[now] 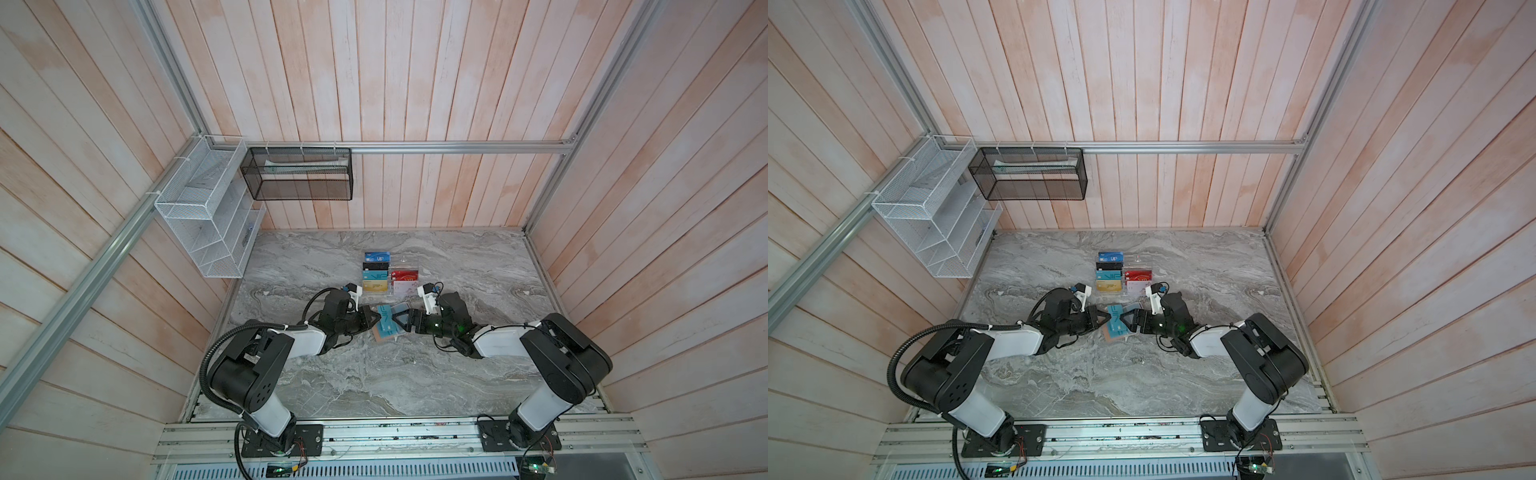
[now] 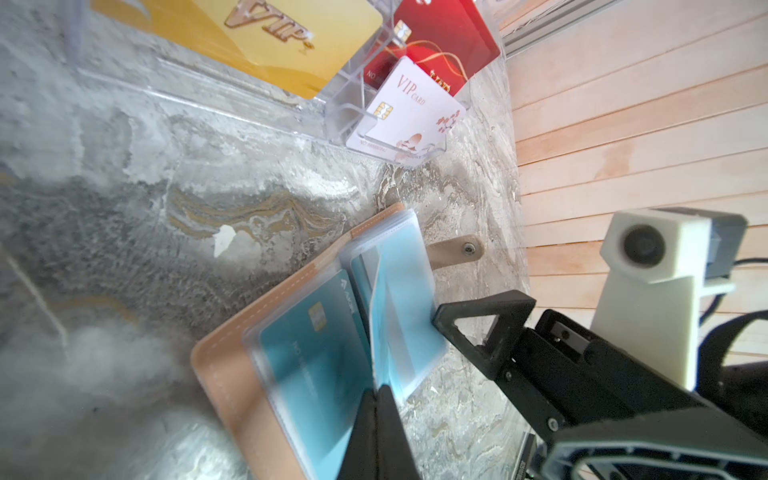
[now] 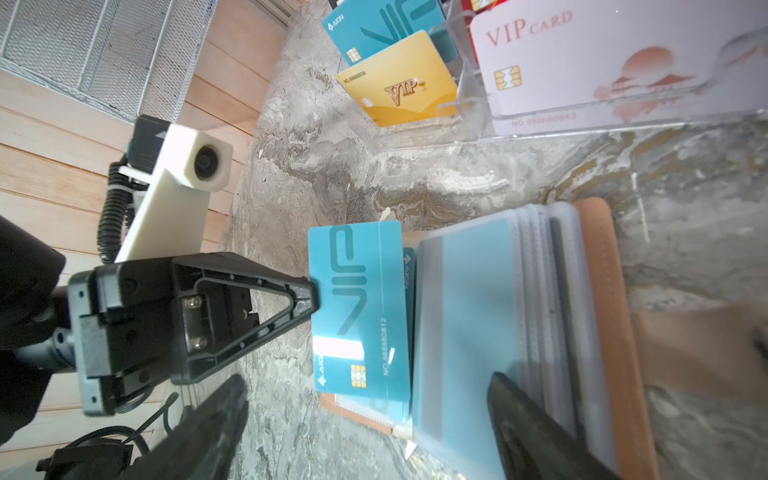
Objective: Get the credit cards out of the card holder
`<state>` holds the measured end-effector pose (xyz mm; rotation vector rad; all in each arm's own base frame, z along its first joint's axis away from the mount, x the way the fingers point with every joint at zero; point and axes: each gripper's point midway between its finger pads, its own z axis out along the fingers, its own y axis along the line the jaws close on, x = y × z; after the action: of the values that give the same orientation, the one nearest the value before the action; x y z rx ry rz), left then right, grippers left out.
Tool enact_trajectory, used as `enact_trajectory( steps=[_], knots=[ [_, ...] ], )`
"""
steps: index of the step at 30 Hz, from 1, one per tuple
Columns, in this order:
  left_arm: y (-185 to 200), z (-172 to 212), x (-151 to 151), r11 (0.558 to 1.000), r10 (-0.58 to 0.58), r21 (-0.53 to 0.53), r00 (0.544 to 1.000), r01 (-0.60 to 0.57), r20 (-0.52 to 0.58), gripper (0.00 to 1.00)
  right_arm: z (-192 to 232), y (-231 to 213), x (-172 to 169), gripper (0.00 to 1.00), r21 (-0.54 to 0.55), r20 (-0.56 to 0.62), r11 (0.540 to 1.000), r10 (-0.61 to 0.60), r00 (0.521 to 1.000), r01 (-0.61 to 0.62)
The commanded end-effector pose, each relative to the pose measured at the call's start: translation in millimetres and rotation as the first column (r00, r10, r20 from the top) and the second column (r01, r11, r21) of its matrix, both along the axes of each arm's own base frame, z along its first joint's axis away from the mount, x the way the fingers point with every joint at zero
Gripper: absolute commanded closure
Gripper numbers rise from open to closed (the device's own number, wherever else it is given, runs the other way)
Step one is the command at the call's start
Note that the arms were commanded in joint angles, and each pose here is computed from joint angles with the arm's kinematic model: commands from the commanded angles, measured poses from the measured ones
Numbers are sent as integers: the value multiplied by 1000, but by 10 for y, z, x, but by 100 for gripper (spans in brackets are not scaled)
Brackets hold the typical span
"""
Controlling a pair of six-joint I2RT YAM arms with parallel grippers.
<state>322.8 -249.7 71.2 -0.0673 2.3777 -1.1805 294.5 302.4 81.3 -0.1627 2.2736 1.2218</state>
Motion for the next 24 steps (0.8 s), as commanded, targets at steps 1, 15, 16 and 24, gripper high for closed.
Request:
enact_trajectory(
  steps=[1, 15, 16, 24],
  knots=[
    [76, 56, 17, 997, -19, 77, 999, 15, 45, 100, 95, -26, 41, 9, -13, 30, 1000, -6, 1000, 7],
    [191, 503, 141, 963, -110, 266, 972, 51, 210, 100, 283, -183, 30, 7, -39, 88, 999, -16, 996, 20],
    [208, 550, 152, 959, -111, 279, 968, 45, 226, 100, 302, -198, 32, 7, -42, 93, 999, -17, 995, 21],
    [297, 955, 272, 906, -201, 421, 913, 36, 354, 100, 448, -337, 73, 5, -86, 138, 995, -40, 990, 52]
  ],
)
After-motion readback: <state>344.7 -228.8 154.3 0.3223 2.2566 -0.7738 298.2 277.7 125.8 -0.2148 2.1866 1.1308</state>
